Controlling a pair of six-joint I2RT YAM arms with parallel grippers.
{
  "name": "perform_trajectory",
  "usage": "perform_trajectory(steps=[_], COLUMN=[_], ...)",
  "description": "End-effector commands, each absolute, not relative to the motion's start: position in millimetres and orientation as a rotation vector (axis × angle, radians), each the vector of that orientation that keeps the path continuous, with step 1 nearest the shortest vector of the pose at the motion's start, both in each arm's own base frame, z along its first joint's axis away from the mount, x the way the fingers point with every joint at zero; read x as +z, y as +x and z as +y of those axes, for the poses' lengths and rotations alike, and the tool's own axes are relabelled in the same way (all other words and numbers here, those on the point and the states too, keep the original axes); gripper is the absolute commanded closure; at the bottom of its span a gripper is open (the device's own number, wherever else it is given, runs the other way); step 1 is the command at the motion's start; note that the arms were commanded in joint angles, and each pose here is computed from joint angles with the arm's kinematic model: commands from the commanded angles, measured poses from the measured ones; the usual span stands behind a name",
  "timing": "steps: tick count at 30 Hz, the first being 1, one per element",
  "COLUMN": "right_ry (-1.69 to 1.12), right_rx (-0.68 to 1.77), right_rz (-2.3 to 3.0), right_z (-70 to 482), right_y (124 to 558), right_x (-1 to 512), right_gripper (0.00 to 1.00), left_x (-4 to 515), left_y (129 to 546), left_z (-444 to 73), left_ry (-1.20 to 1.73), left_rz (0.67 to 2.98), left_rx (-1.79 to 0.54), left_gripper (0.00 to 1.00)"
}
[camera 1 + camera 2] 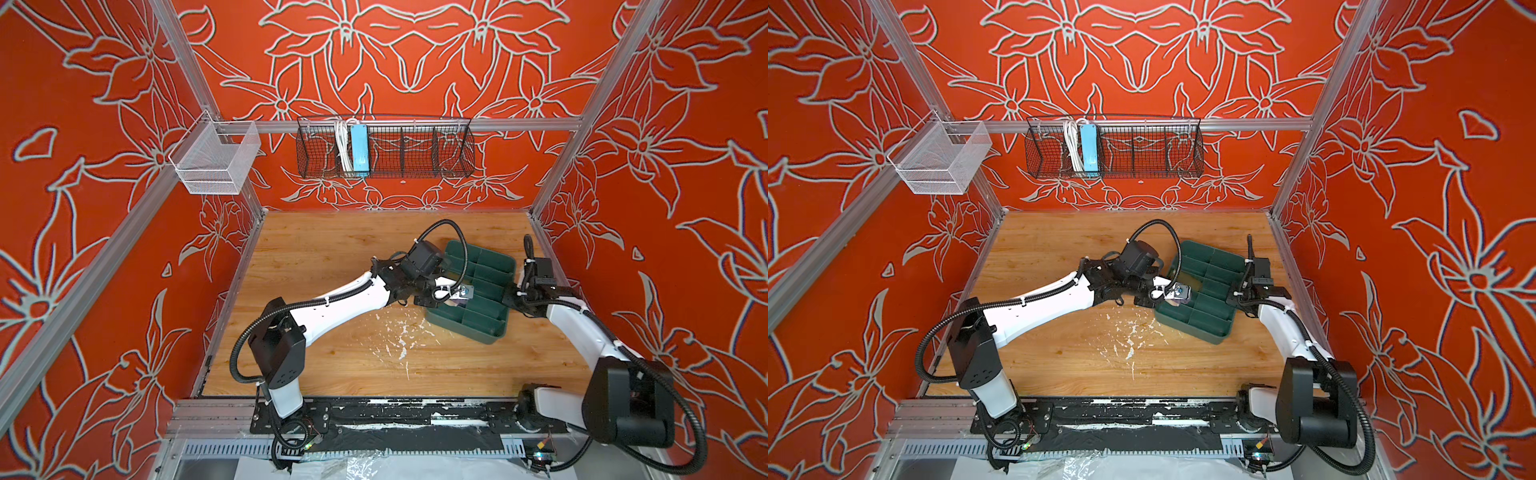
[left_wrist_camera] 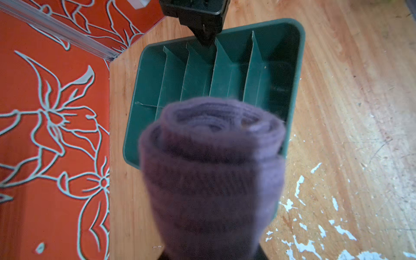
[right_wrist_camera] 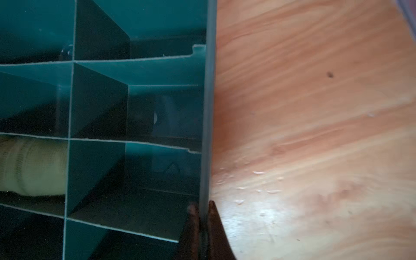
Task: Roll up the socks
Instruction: 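Carry the rolled sock over the green tray while the right gripper grips the tray edge, then lower the rolled sock into the compartment beside the olive-green sock with the left gripper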
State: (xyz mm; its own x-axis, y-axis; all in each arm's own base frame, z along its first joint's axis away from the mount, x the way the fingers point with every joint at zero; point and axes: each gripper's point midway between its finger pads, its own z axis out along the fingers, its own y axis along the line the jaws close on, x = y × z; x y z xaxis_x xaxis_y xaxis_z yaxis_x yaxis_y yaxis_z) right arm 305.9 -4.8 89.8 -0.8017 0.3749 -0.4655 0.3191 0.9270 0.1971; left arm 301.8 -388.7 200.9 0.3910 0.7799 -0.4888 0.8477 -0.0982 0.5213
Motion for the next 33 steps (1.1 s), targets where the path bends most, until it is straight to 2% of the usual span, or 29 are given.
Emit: perform_trajectory(steps=[1,8,22,33], right_ry=[0.373,0.376,0.233,0.172], right_rx=[0.153,0.230,0.461,0.483], right_rz=[2.617,2.580,2.571,2.569], right_z=[17.7,39.4,77.3,84.1], right_y=[303.4,301.4,287.3,280.5], right_x=[85.2,89.7,91.3,95.0], right_gripper=[1.00,1.00,1.00,1.00], left_x=[198.7,183.6,128.4,110.9], left_y=[310.8,308.8,323.8,311.8], left_z=[-385.1,-373.7,-371.3,-360.9], left_ry=[1.880,1.864,1.727,1.818], left_rz=[1.392,1.383,1.578,1.577], left_rx=[-0.011,0.118,0.243,0.245], left_gripper=[1.00,1.00,1.00,1.00])
